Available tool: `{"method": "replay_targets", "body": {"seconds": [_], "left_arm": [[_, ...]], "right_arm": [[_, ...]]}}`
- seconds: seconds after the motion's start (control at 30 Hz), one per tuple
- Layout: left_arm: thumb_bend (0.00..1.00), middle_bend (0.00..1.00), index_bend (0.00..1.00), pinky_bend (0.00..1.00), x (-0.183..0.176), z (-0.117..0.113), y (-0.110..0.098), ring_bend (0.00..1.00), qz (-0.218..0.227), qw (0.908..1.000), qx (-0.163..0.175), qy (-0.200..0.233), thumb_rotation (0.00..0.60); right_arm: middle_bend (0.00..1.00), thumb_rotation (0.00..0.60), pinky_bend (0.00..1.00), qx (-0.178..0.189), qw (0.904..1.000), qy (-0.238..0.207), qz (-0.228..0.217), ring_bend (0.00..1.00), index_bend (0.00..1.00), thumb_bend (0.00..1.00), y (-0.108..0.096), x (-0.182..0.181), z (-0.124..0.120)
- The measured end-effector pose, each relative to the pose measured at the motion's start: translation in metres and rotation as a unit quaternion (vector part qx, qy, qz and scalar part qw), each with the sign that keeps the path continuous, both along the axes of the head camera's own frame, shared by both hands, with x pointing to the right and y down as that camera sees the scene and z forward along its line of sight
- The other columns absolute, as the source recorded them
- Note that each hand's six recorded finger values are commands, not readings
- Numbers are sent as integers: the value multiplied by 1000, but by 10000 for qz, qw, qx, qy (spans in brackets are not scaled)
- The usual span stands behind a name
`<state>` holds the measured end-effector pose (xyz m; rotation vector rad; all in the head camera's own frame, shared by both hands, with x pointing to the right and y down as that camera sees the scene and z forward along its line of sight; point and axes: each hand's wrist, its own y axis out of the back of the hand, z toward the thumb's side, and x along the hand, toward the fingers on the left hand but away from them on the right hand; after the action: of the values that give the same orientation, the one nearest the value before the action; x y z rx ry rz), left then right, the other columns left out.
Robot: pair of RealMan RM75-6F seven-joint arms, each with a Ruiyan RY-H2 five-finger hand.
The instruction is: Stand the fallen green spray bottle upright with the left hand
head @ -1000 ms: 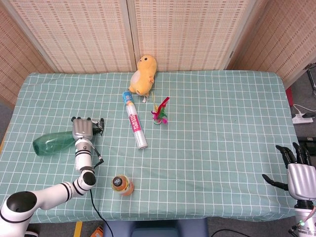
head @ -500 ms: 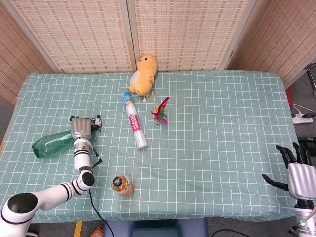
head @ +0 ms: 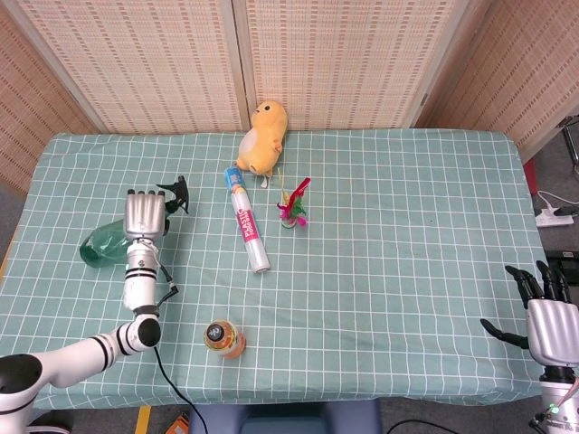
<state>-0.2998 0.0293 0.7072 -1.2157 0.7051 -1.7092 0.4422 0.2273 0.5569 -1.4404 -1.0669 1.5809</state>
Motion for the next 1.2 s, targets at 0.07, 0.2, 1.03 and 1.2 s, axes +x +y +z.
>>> {"method": "replay_targets", "body": {"seconds": [0.07,0.2,1.03,1.2], "left_arm": [[364,818,538,375,-2,-14,-4,493,8,9993,266,260,600],[382,843,557,380,-15,-37,-9,523,-172,9946,653,788,600],[386,824,546,297,-67,-106,-10,554,-1878,8459,1916,4609,600],[385,784,516,276,-64,-100,-10,538,-1684,8412,1992,4737,600]], "right_arm": [[227,600,0,6,10000,3,1,2,171,0,0,0,0],[227,600,0,24,10000,14,7,2,171,0,0,0,0],[230,600,0,62,9998,214,20,6,165,0,0,-3,0],[230,600,0,69,9997,222,23,6,166,0,1,-4,0]]}}
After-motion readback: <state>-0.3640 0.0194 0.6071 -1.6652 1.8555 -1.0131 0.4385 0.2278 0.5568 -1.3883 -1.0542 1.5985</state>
